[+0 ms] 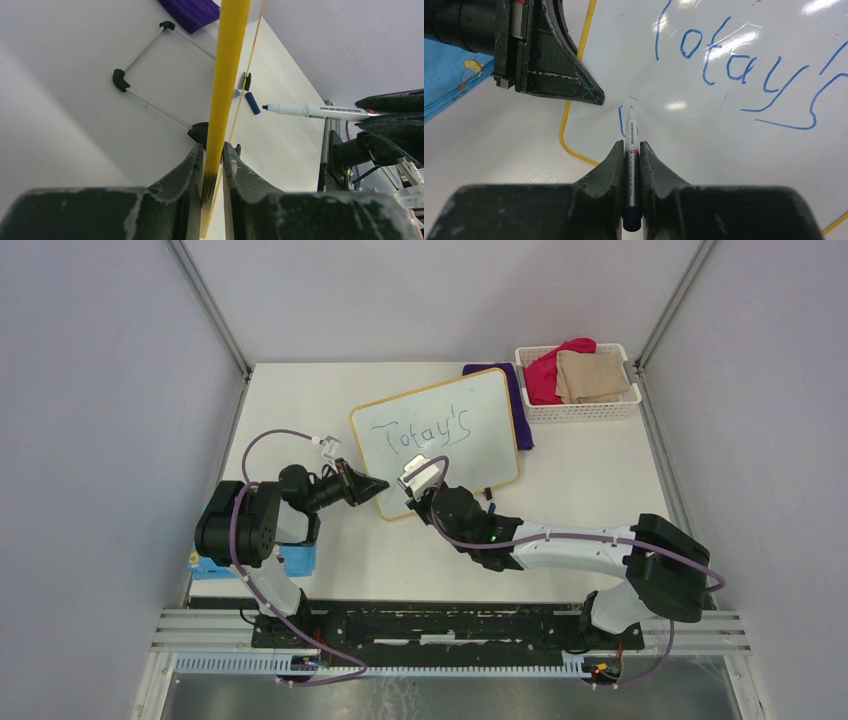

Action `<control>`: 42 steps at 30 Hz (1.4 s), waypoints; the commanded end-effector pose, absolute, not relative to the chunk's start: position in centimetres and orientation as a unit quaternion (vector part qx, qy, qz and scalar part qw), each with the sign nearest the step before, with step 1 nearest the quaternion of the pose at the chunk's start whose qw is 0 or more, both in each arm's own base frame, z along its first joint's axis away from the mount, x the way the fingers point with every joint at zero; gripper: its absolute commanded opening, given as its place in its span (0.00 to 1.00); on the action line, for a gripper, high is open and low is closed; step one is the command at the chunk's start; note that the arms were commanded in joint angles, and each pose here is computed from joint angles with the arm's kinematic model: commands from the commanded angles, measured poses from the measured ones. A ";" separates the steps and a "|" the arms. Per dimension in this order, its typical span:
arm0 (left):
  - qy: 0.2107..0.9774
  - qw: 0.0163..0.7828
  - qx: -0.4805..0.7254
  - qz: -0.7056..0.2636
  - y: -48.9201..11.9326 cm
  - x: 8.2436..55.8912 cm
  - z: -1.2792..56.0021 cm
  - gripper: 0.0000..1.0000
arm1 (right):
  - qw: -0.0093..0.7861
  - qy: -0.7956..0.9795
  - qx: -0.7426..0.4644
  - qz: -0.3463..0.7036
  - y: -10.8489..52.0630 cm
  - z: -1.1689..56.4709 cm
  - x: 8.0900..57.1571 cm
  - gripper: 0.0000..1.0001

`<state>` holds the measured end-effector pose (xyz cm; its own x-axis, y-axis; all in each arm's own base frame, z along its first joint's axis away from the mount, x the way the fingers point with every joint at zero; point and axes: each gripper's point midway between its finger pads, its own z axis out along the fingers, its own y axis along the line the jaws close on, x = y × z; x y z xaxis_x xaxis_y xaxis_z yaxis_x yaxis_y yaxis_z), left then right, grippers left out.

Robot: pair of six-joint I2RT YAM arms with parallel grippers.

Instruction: Write a sentence on the whiteboard

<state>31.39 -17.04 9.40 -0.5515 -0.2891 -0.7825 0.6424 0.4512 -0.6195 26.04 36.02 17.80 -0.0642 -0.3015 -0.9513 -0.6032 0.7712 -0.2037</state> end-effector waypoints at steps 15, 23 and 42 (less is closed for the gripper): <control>0.735 0.457 0.114 -0.487 -16.7 32.3 8.2 0.02 | 0.605 0.729 -0.299 0.111 36.3 17.2 28.0 0.00; 0.736 0.457 0.115 -0.486 -16.8 32.3 8.2 0.02 | 0.590 0.739 -0.309 0.099 35.4 15.3 27.5 0.00; 0.736 0.456 0.116 -0.487 -16.8 32.3 8.2 0.02 | 0.558 0.744 -0.339 0.141 36.1 13.0 25.1 0.00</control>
<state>31.60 -17.20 9.33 -0.5640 -0.2832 -0.7757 0.6370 0.4485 -0.6269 25.40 35.39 12.33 -0.1512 -0.3779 -0.9134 -0.6484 0.7354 -0.1969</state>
